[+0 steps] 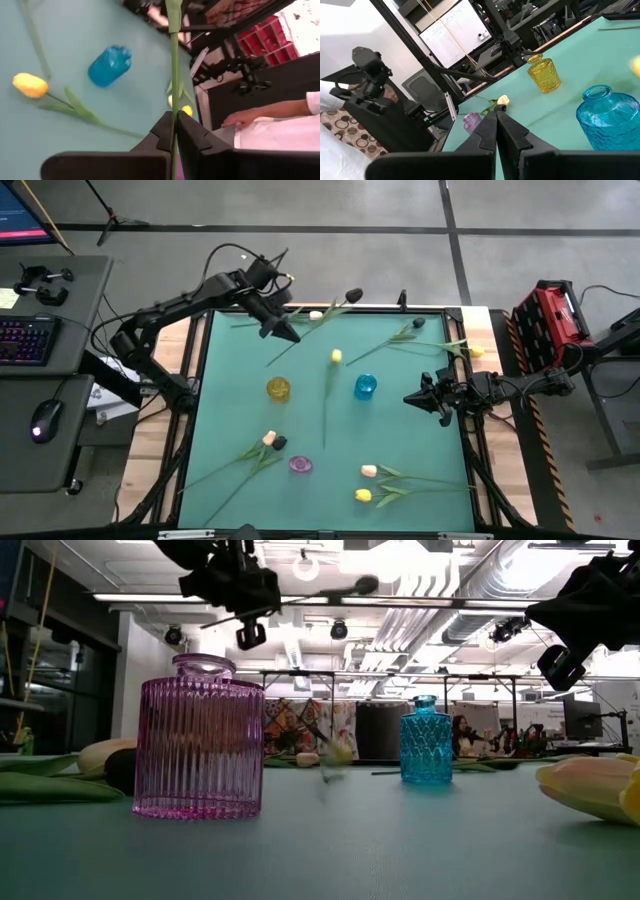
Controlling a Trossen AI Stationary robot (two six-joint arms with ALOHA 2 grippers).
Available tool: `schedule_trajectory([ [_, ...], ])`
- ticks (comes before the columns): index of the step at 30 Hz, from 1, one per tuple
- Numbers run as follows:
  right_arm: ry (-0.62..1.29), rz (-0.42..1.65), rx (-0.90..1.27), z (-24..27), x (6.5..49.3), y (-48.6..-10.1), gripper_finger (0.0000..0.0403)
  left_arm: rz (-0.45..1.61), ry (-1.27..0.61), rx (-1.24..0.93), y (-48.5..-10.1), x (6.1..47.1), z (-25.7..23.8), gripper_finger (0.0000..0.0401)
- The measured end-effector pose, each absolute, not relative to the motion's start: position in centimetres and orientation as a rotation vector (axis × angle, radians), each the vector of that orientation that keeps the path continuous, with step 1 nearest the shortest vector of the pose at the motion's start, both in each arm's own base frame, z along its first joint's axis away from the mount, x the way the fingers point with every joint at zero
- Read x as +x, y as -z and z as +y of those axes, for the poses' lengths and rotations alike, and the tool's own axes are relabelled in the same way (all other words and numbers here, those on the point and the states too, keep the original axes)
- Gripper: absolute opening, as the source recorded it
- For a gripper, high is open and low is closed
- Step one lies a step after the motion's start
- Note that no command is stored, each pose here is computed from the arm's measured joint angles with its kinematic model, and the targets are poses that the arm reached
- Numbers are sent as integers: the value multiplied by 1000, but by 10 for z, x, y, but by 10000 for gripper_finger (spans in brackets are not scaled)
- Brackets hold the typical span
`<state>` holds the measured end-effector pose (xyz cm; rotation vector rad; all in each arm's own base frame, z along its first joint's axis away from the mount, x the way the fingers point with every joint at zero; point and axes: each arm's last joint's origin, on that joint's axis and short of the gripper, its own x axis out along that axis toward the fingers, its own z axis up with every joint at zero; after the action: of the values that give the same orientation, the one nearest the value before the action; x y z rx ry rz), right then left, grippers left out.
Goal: Sort flowers into vase by color
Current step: Put the top left black tulip flower into the yellow vase
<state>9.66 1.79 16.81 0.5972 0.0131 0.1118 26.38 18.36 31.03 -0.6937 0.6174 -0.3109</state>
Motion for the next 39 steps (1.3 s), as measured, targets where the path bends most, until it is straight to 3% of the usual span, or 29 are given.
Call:
schedule_trajectory([
  [10, -112, 13, 597, 18, 97, -168, 0, 380, 287, -377, -354, 264, 123, 0],
  [21, -112, 13, 597, 18, 97, -168, 0, -204, -135, -521, -267, 208, 60, 0],
  [26, -112, 13, 597, 18, 97, -168, 0, -175, -327, -421, -232, 186, 47, 0],
  [39, -112, 14, 597, 18, 97, -168, 0, -32, -380, -340, -211, 183, 31, 0],
])
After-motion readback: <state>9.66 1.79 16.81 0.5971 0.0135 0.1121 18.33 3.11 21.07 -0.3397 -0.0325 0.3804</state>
